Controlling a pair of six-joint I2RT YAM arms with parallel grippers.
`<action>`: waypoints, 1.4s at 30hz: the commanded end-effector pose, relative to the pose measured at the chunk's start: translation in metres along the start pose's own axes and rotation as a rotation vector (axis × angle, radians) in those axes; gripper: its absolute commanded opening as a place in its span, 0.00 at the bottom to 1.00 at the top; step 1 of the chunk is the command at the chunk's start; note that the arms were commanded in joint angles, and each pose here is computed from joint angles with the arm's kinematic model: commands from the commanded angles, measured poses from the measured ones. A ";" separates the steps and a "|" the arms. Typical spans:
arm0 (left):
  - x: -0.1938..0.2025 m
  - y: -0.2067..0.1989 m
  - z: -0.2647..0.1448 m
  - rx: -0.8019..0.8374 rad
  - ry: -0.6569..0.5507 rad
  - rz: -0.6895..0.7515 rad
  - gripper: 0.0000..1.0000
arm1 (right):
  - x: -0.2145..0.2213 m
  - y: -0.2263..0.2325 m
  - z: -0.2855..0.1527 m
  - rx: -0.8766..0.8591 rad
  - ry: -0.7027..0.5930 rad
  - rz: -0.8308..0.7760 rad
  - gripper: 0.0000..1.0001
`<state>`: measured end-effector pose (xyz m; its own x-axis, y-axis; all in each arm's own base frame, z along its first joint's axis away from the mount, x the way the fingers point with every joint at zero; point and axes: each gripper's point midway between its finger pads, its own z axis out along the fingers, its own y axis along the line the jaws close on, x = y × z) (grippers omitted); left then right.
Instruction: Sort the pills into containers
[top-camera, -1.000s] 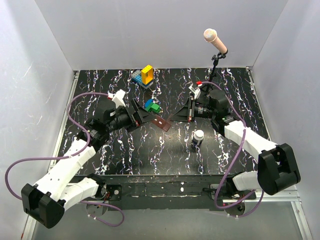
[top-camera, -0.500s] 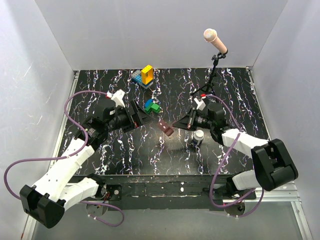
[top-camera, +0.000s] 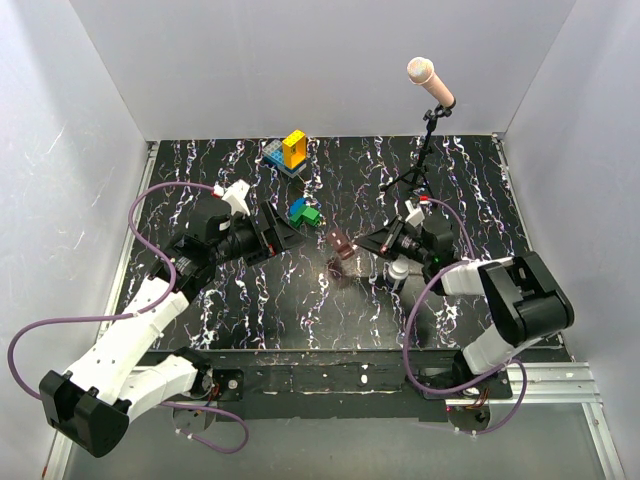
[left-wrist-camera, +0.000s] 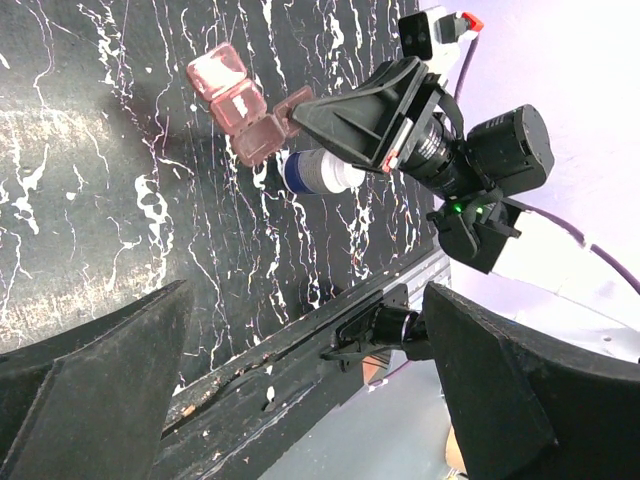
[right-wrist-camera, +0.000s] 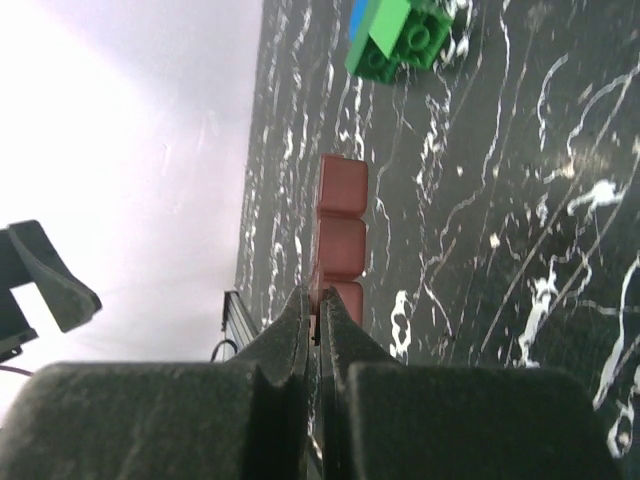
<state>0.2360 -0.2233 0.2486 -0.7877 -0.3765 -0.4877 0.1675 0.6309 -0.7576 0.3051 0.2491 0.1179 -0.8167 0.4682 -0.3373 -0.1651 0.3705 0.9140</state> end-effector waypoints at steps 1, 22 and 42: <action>-0.001 -0.006 -0.005 0.030 -0.014 0.026 0.98 | -0.028 0.001 0.006 -0.068 -0.075 -0.029 0.01; 0.000 -0.009 -0.007 0.052 -0.012 0.025 0.98 | -0.064 -0.044 0.003 -0.055 -0.093 0.005 0.01; 0.002 -0.010 -0.010 0.059 -0.017 0.024 0.98 | -0.034 -0.092 -0.007 0.105 -0.046 0.016 0.43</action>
<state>0.2319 -0.2240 0.2540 -0.7809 -0.3761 -0.4987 0.1952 0.6114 -0.7669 0.3480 0.2002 0.0428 -0.8143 0.5149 -0.2679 -0.0472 0.4013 0.9147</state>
